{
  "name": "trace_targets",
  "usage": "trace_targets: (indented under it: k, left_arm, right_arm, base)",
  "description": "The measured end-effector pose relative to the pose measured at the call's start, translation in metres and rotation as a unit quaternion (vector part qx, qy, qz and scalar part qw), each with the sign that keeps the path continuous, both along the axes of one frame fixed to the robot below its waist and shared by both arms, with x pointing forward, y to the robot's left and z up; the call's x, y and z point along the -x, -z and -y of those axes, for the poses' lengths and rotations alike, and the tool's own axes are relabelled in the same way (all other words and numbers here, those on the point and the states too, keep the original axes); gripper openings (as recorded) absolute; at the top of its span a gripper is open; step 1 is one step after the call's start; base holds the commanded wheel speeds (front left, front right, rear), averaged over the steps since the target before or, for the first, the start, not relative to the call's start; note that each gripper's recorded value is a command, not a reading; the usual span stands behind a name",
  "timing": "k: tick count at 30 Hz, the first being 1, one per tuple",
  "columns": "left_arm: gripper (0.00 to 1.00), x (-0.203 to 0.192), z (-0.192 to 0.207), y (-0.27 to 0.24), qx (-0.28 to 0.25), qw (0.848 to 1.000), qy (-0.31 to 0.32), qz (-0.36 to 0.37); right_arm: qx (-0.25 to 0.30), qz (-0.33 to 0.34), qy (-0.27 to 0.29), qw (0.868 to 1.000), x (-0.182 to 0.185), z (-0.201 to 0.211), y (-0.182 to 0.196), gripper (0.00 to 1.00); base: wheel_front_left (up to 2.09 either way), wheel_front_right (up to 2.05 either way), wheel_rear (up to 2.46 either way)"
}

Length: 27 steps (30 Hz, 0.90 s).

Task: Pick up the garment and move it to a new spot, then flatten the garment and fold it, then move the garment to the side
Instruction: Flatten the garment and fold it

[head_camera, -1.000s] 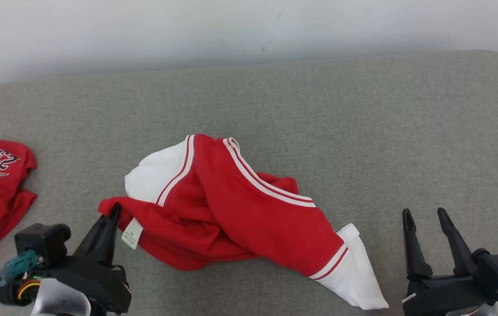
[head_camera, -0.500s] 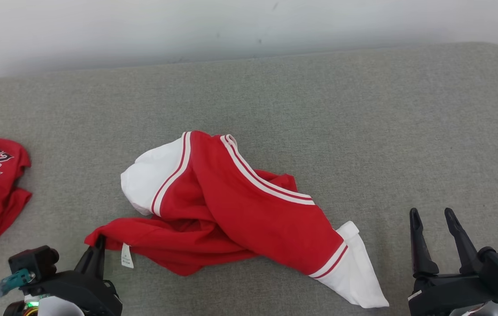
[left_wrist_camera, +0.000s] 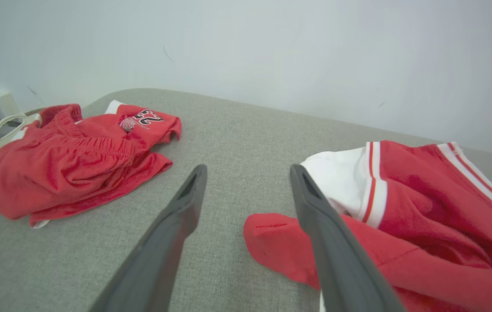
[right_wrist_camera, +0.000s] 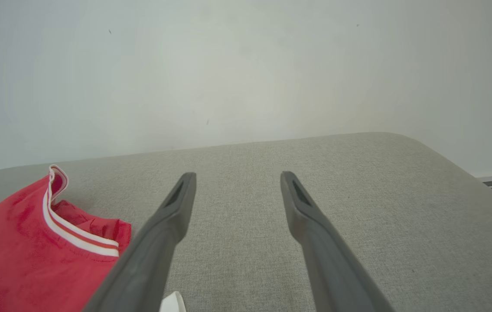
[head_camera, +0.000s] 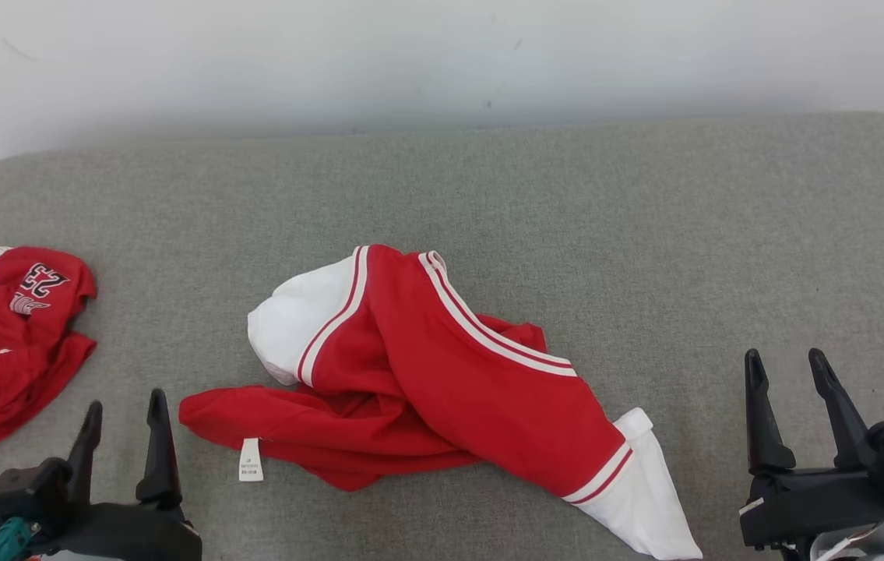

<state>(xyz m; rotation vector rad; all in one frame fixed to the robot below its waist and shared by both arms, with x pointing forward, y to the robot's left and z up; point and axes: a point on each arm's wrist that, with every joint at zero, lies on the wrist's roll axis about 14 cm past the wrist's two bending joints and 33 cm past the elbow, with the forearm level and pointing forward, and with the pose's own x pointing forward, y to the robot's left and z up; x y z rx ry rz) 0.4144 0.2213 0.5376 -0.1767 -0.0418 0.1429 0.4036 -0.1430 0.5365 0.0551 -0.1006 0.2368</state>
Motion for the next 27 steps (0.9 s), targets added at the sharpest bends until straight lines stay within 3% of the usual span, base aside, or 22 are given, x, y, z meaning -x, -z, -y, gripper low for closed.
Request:
trace_targets:
  k: [9,27]
  left_arm:
    - [1.00,0.019,0.019,-0.057,-0.057,0.992,0.002,0.112]
    - [1.00,0.049,0.036,-0.054,-0.083,0.991,0.021,0.107]
  right_arm:
    - [0.012,0.029,-0.034,0.999,0.006,-0.021,-0.022,1.00]
    - [0.022,-0.005,-0.084,0.996,0.041,-0.050,-0.010,1.00]
  base:
    - [0.00,0.00,0.00]
    - [0.00,0.00,0.00]
